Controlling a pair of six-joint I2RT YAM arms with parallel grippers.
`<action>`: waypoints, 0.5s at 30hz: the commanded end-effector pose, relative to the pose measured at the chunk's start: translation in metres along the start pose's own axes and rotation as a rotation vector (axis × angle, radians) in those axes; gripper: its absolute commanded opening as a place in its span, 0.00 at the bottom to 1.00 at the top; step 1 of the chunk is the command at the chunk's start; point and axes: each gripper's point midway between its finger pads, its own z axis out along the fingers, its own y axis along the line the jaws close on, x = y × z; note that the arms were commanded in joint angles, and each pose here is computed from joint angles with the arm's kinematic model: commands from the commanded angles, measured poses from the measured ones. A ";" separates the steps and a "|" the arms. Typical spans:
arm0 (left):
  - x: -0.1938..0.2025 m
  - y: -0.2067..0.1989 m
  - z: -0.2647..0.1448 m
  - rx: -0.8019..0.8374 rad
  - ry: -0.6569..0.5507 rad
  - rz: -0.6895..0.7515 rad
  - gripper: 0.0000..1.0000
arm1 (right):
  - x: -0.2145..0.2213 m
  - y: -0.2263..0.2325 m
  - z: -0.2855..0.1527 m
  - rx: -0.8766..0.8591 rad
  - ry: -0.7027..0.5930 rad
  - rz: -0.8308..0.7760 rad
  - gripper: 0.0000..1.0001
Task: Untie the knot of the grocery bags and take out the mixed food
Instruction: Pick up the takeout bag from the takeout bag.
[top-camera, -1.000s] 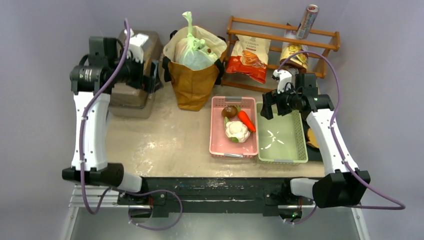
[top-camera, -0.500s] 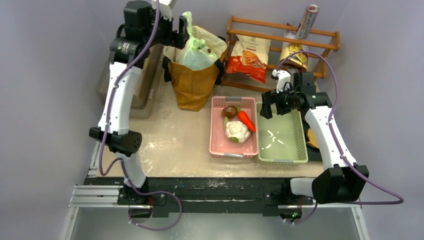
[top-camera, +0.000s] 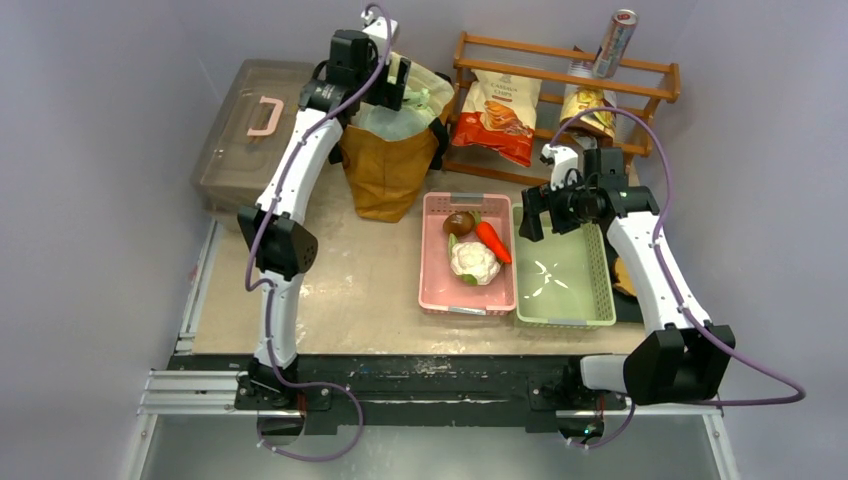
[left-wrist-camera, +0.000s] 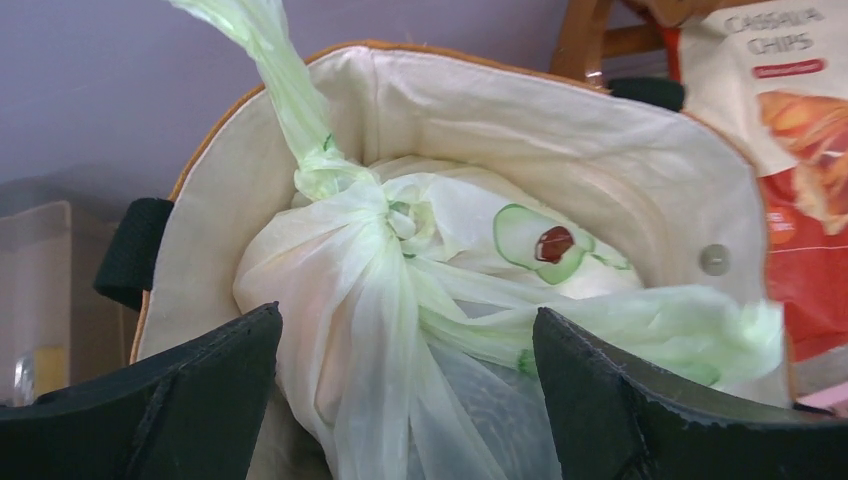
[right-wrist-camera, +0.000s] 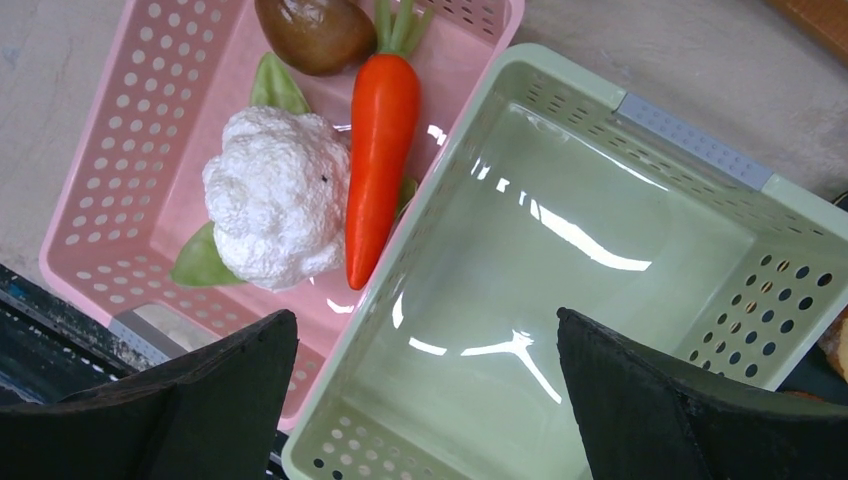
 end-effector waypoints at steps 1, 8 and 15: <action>0.000 0.025 0.013 -0.130 -0.022 0.042 0.93 | -0.002 -0.002 -0.002 0.016 -0.026 0.001 0.99; 0.067 0.024 0.038 -0.126 0.150 0.054 0.96 | 0.000 -0.004 0.000 0.020 -0.017 0.003 0.99; 0.106 0.020 0.056 -0.109 0.242 0.040 0.99 | 0.001 -0.005 0.003 0.020 -0.008 0.005 0.99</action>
